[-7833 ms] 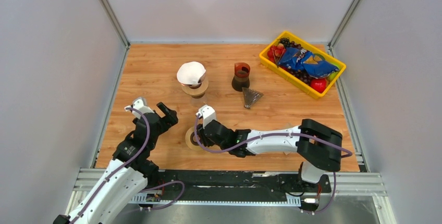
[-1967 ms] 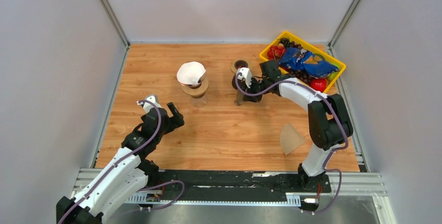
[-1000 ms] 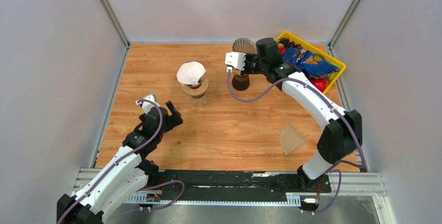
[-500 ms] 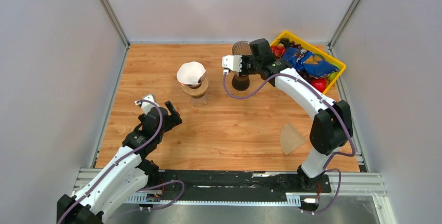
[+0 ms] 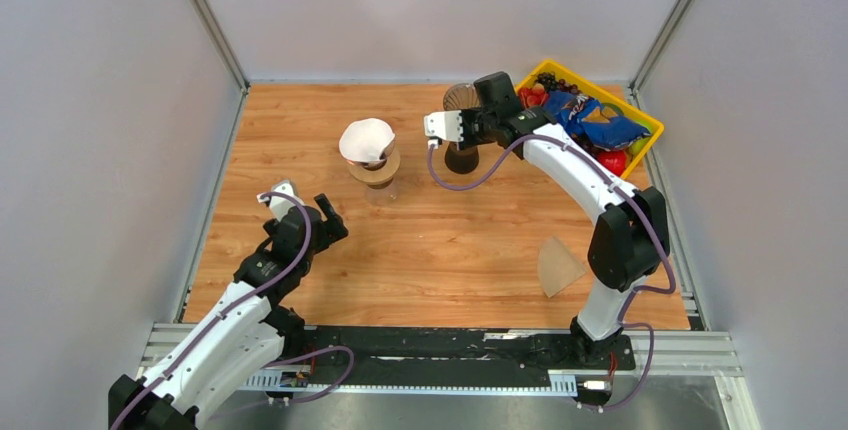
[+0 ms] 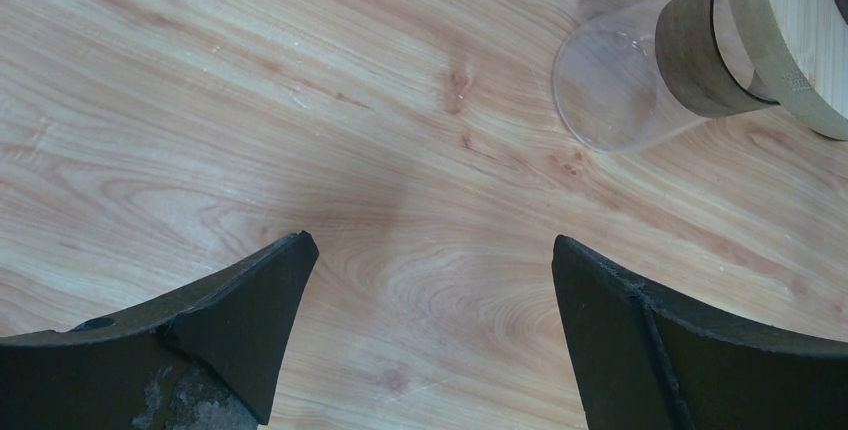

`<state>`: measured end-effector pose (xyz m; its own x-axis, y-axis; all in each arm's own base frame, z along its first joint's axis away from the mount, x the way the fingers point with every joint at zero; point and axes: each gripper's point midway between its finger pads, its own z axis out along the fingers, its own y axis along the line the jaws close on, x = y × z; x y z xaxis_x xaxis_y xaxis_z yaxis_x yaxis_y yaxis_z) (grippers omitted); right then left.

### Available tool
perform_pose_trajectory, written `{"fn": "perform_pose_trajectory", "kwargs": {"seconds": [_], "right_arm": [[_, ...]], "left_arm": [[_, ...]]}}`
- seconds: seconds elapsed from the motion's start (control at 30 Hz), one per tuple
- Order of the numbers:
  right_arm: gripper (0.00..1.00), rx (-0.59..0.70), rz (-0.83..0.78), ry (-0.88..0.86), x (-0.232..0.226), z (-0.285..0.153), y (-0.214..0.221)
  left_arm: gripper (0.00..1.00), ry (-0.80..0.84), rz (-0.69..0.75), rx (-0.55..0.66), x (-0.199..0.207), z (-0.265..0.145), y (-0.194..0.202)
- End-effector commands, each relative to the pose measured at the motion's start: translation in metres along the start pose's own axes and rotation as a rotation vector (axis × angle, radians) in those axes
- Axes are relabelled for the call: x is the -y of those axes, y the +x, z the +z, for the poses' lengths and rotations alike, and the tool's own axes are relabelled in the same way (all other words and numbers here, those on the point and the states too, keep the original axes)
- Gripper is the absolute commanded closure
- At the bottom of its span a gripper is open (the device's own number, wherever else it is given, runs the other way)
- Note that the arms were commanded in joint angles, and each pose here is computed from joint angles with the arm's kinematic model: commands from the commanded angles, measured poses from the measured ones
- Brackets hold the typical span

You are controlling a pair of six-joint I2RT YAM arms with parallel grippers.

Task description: Place the coffee filter in the dripper

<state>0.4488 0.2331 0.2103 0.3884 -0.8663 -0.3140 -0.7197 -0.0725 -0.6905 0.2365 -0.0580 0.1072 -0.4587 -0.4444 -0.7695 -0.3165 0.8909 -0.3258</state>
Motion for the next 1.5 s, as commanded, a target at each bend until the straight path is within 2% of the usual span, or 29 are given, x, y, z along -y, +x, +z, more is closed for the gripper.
{"fn": "perform_pose_trajectory", "kwargs": {"seconds": [0.0,0.27,0.47,0.7,0.83,1.03,1.13,1.23,1.33,1.37,1.47], "right_arm": [[1.00,-0.005,-0.027,-0.039,0.000,-0.007,-0.001],[1.00,-0.013,-0.030,-0.053,-0.006,-0.006,0.001],[0.96,-0.003,-0.044,-0.078,-0.011,0.000,0.001],[0.92,-0.010,-0.062,-0.093,-0.013,0.009,0.004],[0.79,-0.004,-0.063,-0.089,-0.012,0.007,0.002],[0.49,0.053,-0.070,-0.026,0.014,-0.008,-0.016],[0.39,0.096,-0.080,0.023,0.033,-0.022,-0.029],[0.33,0.143,-0.075,0.077,0.050,-0.041,-0.043],[0.24,0.177,-0.024,0.135,0.064,-0.062,-0.050],[0.19,0.193,0.009,0.157,0.068,-0.068,-0.051],[0.15,0.232,0.173,0.251,0.079,-0.087,-0.046]], "left_arm": [[0.00,0.007,-0.006,0.042,0.006,-0.004,-0.016],[0.00,0.007,-0.006,0.042,0.006,-0.004,-0.016],[0.00,-0.006,-0.023,0.049,0.005,-0.005,-0.019],[0.00,-0.035,-0.074,0.107,0.007,-0.020,-0.047],[0.00,-0.045,-0.175,0.211,0.011,-0.041,-0.088],[0.00,0.151,-0.267,0.355,0.057,-0.072,-0.152],[0.00,0.254,-0.273,0.397,0.084,-0.087,-0.181],[0.00,0.329,-0.237,0.409,0.114,-0.093,-0.203],[0.00,0.427,-0.170,0.370,0.150,-0.093,-0.211],[0.00,0.466,-0.136,0.354,0.167,-0.090,-0.215],[0.00,0.513,-0.052,0.289,0.202,-0.069,-0.211]]}}
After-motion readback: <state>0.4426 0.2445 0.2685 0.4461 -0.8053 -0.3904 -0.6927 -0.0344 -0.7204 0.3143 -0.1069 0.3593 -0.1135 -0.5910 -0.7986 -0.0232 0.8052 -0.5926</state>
